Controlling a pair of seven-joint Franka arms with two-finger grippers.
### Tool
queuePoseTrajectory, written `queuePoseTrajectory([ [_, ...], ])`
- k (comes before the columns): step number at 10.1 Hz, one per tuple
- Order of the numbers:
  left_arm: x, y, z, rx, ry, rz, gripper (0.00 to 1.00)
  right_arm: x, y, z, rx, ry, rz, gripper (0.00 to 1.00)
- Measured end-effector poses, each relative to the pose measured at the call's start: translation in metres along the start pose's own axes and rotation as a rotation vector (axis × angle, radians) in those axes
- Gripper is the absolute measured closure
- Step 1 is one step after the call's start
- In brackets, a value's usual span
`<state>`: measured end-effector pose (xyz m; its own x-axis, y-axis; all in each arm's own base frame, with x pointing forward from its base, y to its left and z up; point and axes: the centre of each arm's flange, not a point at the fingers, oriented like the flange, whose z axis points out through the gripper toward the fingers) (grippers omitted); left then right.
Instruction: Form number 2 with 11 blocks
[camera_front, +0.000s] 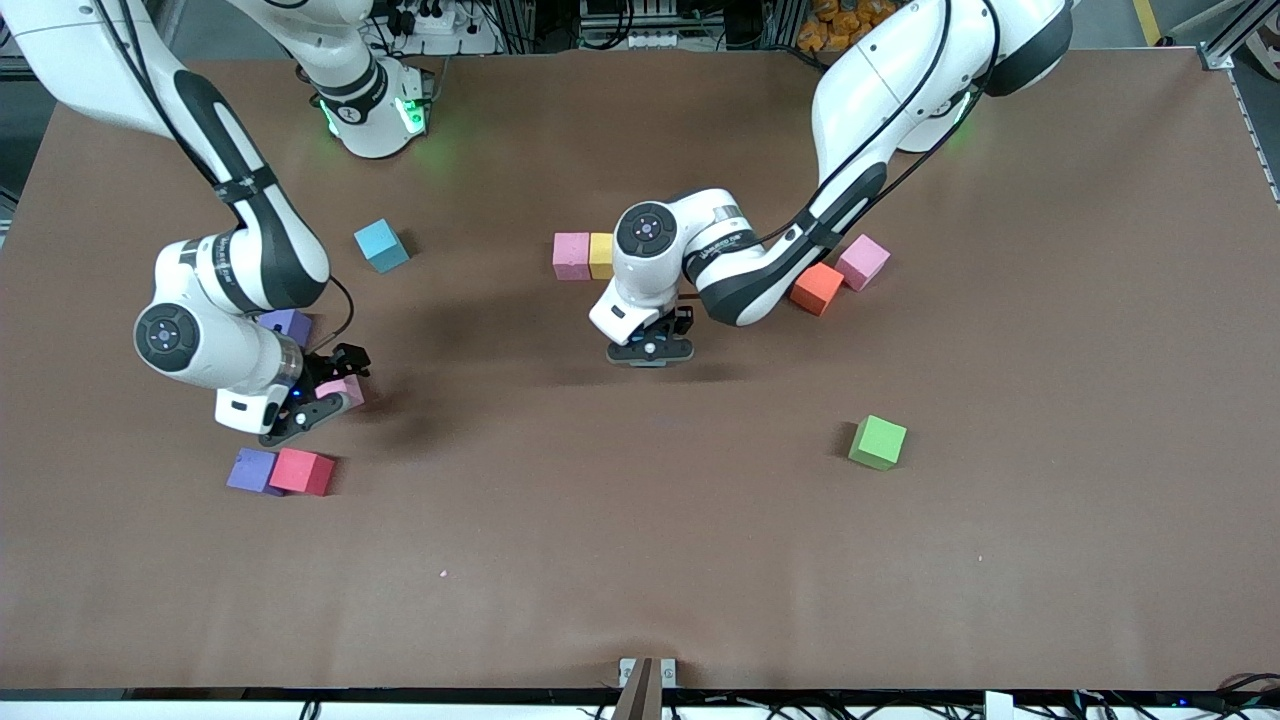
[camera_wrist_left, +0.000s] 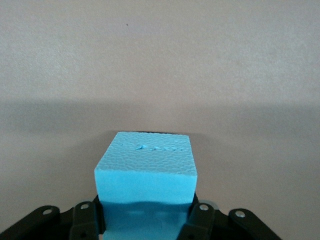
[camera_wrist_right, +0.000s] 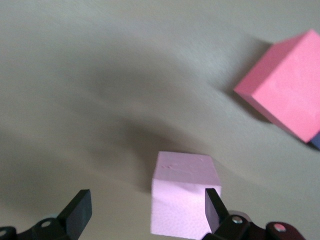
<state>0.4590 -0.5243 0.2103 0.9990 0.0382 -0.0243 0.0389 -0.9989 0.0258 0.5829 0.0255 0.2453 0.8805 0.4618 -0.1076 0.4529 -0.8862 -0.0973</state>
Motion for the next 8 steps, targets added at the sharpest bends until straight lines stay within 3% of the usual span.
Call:
queuePoseTrajectory([
  [2, -0.004, 0.003, 0.0, -0.003, -0.014, -0.001, 0.43, -0.016, 0.023, 0.006, 0.001, 0.01, 0.009, 0.0],
  [5, -0.016, 0.011, 0.003, -0.005, -0.034, 0.009, 0.44, -0.027, 0.027, 0.033, -0.015, 0.088, 0.011, 0.0],
  [8, -0.025, 0.016, 0.008, 0.0, -0.043, 0.021, 0.44, -0.035, 0.02, 0.05, -0.005, 0.088, 0.013, 0.0],
])
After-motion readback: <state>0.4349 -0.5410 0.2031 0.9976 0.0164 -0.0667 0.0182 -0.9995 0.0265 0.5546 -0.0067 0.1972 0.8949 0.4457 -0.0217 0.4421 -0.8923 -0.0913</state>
